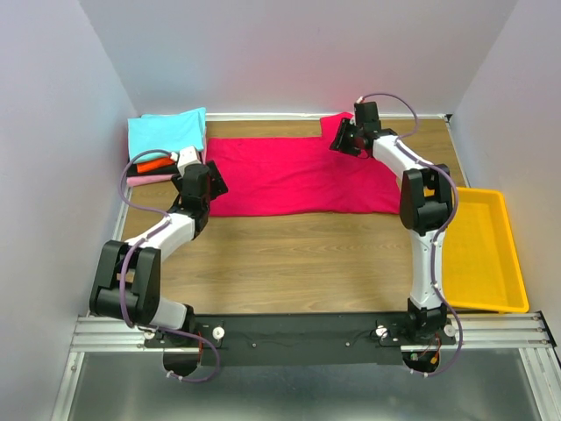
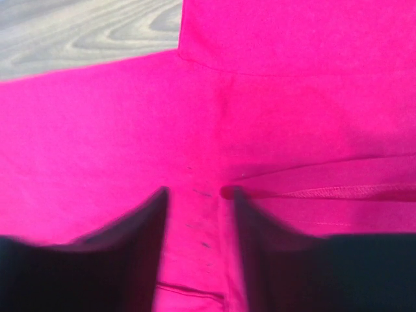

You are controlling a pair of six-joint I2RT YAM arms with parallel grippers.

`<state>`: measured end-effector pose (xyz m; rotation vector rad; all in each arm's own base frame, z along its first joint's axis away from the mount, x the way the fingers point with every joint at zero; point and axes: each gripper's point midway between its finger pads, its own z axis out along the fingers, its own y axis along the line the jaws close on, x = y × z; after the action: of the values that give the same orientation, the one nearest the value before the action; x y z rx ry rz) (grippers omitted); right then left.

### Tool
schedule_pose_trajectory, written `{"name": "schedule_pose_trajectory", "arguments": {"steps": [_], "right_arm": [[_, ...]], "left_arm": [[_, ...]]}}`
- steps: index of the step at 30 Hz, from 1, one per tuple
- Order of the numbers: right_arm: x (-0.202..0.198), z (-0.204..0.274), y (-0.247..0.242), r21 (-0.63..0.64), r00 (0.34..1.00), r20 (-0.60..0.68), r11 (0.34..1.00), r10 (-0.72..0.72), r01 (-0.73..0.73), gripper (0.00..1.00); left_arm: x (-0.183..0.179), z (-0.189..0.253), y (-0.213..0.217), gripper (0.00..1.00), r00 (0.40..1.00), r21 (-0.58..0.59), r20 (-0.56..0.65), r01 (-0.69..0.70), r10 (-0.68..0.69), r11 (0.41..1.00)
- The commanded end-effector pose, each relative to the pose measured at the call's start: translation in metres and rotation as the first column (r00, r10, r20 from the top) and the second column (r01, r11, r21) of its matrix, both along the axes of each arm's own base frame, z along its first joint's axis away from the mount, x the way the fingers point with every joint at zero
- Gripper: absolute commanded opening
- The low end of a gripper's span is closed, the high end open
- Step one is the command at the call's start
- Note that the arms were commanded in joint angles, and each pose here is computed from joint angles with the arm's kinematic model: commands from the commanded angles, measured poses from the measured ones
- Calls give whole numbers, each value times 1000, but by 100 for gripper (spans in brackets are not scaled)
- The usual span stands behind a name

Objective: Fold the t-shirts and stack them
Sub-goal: Fold the tshirt

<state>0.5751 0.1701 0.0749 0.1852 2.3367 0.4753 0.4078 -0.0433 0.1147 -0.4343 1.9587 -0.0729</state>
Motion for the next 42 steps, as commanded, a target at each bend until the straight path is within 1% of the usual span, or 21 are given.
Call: {"name": "schedule_pose_trajectory", "arguments": {"steps": [1,2,5,6,9,10,11,13,14,15,16,17,18,20,21,25,29,34,38,41,42], "right_arm": [[-1,1,6,-1,1000,-7,1000,29,-29,60],[-1,8,4,-3,1000,6,1000,25,-25,67],[-5,17,3,-10,999,17,1000,28,-28,74],[-7,31,2,-9,999,38,1000,25,-25,76],[-22,30,-7,-34,1000,24,999,9,-8,77],[-27,47,-11,-38,999,49,999,-1,3,78],[-41,32,-18,-66,1000,10,998,-19,20,79],[-55,48,-27,-78,999,32,996,-39,41,80],[-73,31,-35,-106,998,-12,992,-64,63,80],[-80,43,-42,-114,996,11,989,-90,91,81],[-90,25,-48,-138,994,-29,985,-108,103,82],[-97,38,-56,-149,990,-2,979,-142,140,82],[-116,20,-62,-175,987,-46,974,-153,143,82],[-129,23,-74,-200,981,-37,963,-191,180,82],[-144,8,-80,-223,977,-71,957,-203,183,82],[-176,-12,-99,-278,959,-110,934,-262,224,81],[-194,-14,-113,-295,946,-110,919,-304,261,80],[-199,-6,-123,-298,940,-85,909,-330,292,80],[-191,8,-119,-269,946,-56,917,-320,294,80],[-179,16,-112,-245,956,-39,931,-289,271,81],[-174,11,-106,-234,965,-48,942,-260,242,82]], "left_arm": [[8,9,5,83,1000,16,21,-22,22,1000],[8,9,5,83,1000,18,20,-22,21,1000],[7,9,5,83,1000,15,21,-21,21,1000],[7,13,6,83,999,15,29,-24,23,1000],[5,17,4,83,999,17,42,-24,24,1000],[5,18,2,83,999,19,45,-24,23,1000],[3,20,-5,83,999,26,50,-14,13,1000],[3,23,-13,83,998,37,56,2,-4,999],[3,23,-20,83,998,40,57,13,-15,999],[4,22,-23,83,998,43,51,20,-22,999],[4,21,-25,83,998,38,49,26,-28,999],[4,19,-27,83,998,32,45,32,-33,999],[4,15,-29,83,998,26,36,43,-44,999],[3,8,-30,83,999,8,26,39,-40,999],[1,3,-30,83,999,1,16,33,-33,999],[-1,-8,-34,83,999,-40,-3,32,-33,999],[-2,-10,-34,83,1000,-52,3,26,-26,998],[3,-9,-34,83,1000,-61,20,11,-10,998],[17,13,-53,80,995,-100,81,66,-58,993],[26,20,-72,80,990,-83,96,113,-105,990],[27,12,-78,80,989,-76,76,133,-127,988]]}}
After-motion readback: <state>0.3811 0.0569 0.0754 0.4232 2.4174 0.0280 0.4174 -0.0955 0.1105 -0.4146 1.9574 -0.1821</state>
